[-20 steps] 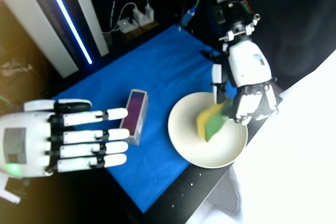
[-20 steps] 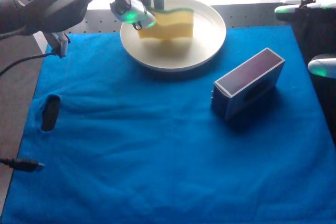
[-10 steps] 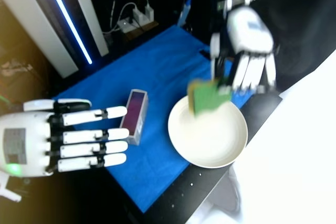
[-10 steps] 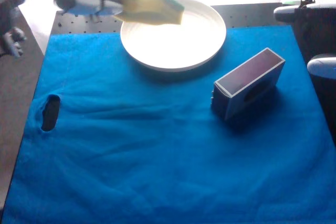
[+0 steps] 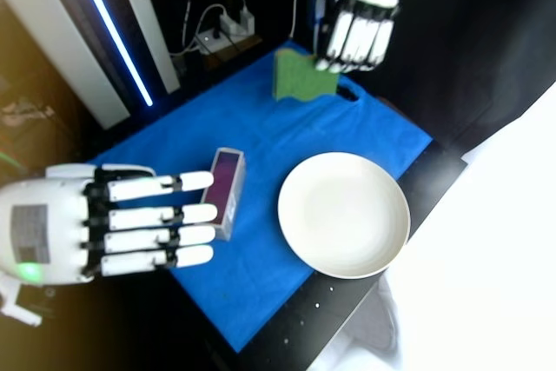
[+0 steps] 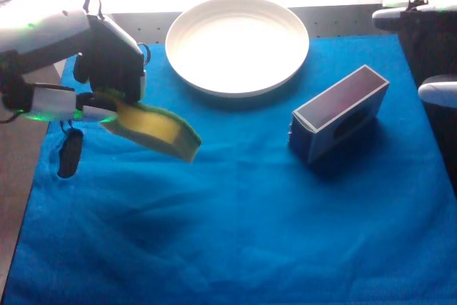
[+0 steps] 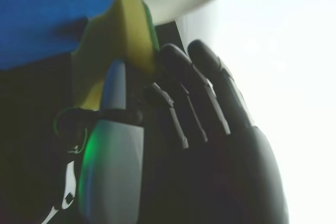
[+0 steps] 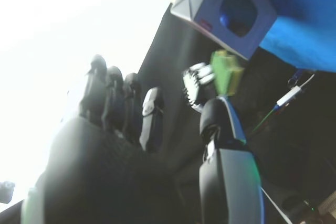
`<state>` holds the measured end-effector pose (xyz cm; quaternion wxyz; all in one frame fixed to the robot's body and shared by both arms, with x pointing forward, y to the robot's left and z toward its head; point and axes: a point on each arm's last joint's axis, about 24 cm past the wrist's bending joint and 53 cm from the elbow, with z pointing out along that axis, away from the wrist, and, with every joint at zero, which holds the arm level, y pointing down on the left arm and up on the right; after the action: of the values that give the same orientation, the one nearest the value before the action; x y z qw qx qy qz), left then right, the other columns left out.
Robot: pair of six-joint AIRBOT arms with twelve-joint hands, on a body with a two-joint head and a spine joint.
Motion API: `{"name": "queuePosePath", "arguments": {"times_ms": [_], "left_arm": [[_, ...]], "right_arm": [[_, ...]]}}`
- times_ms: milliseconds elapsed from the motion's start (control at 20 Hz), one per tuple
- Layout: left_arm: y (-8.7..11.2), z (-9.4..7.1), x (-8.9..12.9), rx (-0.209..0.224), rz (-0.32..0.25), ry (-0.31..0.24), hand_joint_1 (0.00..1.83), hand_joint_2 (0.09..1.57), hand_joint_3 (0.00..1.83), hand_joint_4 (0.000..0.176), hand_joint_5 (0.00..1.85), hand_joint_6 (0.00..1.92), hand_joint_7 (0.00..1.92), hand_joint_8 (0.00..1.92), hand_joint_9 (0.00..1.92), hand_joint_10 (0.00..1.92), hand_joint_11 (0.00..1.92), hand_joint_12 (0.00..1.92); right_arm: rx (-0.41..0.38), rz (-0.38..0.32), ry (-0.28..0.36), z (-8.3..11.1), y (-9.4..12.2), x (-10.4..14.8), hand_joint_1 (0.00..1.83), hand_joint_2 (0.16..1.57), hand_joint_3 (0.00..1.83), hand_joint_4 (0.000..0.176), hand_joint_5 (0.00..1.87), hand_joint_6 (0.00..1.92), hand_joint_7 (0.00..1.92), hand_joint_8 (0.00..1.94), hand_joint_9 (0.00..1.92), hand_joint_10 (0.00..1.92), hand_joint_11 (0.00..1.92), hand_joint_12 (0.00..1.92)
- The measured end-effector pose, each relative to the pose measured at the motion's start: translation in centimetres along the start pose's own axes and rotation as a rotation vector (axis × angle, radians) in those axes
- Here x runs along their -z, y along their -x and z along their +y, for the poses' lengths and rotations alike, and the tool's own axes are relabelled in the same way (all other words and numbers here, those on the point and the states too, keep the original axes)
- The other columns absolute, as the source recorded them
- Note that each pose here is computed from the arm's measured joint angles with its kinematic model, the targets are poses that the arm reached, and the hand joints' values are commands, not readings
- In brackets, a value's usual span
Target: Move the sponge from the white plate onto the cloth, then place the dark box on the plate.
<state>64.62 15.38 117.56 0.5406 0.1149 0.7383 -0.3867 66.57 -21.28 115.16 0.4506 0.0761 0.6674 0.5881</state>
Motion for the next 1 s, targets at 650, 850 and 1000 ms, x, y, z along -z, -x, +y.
{"name": "queuePosePath", "arguments": {"times_ms": [650, 850, 1000], "left_arm": [[-6.8, 2.3, -0.8, 0.07, 0.17, 0.072, 0.92, 0.98, 0.0, 0.0, 0.53, 0.0, 0.62, 0.0, 0.49, 0.46, 0.16, 1.38], [-5.3, 0.1, -0.9, 0.11, 0.11, -0.006, 0.88, 0.95, 0.0, 0.014, 0.42, 0.0, 0.52, 0.0, 0.38, 0.47, 0.08, 1.3], [-3.5, -0.9, 0.0, 0.111, 0.048, -0.039, 0.74, 0.92, 0.0, 0.035, 0.32, 0.0, 0.38, 0.0, 0.38, 0.08, 0.0, 1.0]], "right_arm": [[0.008, 0.018, 0.0, 0.0, -0.4, 0.0, 0.67, 0.99, 0.0, 0.137, 0.28, 0.0, 0.18, 0.0, 0.09, 0.0, 0.05, 0.0], [0.027, 0.023, 0.03, 1.0, -0.2, -0.7, 0.78, 0.84, 0.0, 0.172, 0.19, 0.0, 0.16, 0.0, 0.07, 0.0, 0.07, 0.01], [0.072, 0.033, 0.069, 2.4, 0.3, -2.6, 0.89, 0.85, 0.0, 0.169, 0.16, 0.0, 0.08, 0.0, 0.05, 0.01, 0.12, 0.04]]}}
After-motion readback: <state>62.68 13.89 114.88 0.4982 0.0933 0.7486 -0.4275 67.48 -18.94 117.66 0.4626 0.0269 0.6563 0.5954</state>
